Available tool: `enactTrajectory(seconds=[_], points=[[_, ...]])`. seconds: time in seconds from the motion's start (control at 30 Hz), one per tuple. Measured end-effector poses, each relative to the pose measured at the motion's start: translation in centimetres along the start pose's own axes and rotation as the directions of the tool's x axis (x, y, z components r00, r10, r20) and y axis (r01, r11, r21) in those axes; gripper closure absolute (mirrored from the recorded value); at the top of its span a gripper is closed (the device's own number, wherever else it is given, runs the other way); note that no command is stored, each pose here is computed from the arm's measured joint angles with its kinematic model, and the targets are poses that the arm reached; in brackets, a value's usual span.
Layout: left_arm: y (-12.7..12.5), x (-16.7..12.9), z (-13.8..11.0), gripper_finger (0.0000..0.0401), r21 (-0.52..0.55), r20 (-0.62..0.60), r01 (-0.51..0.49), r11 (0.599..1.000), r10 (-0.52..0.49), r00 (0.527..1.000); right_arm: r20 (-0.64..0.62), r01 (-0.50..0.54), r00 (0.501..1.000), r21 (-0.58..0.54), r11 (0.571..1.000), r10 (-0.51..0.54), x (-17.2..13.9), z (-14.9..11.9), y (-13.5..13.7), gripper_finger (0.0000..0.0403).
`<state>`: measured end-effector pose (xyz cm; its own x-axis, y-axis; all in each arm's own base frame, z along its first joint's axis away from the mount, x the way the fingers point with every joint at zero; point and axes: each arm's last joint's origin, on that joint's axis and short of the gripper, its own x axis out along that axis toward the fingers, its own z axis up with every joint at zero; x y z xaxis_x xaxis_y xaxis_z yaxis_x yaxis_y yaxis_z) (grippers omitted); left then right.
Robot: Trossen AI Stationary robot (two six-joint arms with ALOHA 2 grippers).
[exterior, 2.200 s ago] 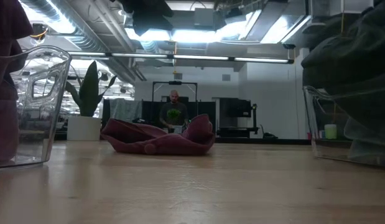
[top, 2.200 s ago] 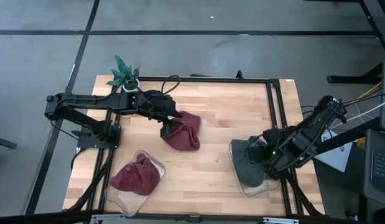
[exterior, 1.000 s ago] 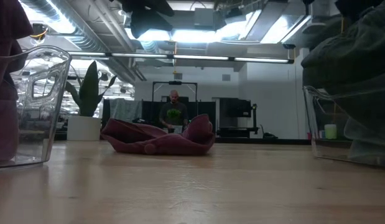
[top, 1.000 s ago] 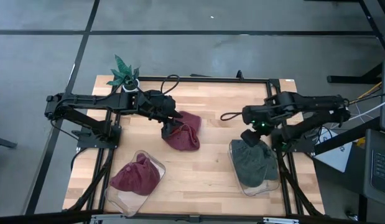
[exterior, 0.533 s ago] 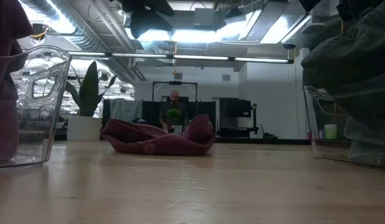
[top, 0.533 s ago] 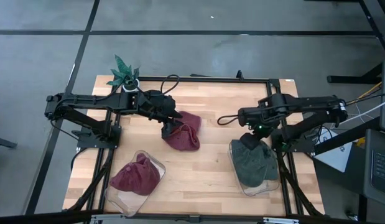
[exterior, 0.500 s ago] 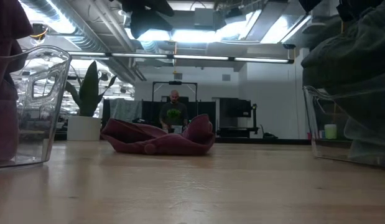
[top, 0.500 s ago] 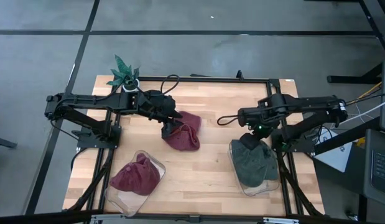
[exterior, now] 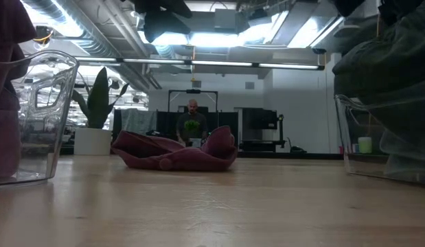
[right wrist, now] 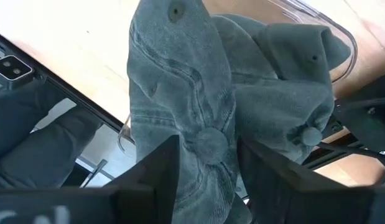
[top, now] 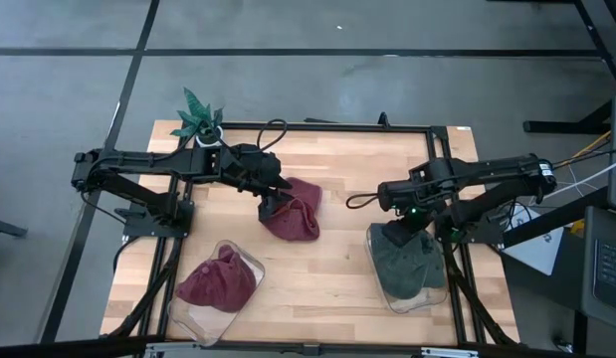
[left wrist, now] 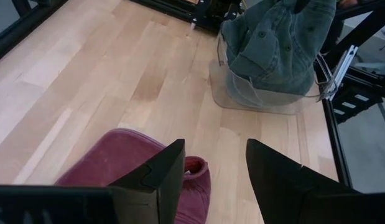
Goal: Pick & Place hat
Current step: Put the green cap into the right transparent bin
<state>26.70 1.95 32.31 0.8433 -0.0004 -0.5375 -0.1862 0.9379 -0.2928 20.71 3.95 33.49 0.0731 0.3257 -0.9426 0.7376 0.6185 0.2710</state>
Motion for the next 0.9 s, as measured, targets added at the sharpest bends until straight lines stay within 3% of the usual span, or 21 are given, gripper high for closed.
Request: enactTrajectory(seconds=[0.13,0.37,0.63,0.9], points=[[0.0,0.0,0.0,0.0235,0.001,0.000,0.000,1.000,0.000,1.000,-0.001,0.003,1.000,0.010,1.000,-0.003,0.1,-0.1,0.1,0.0275],[0.0,0.0,0.0,0.0235,0.002,0.000,0.000,1.000,0.000,1.000,-0.003,0.000,1.000,0.027,1.000,0.000,0.0,-0.2,0.1,0.0371],[0.0,0.0,0.0,0.0235,0.002,0.000,0.000,1.000,0.000,1.000,0.054,-0.048,0.998,0.052,0.998,0.045,-1.7,-0.7,0.3,0.0367],[0.0,0.0,0.0,0.0235,0.002,0.000,0.001,1.000,-0.001,1.000,0.139,-0.096,0.988,0.170,0.981,0.072,-3.3,-4.0,-0.6,0.0371]])
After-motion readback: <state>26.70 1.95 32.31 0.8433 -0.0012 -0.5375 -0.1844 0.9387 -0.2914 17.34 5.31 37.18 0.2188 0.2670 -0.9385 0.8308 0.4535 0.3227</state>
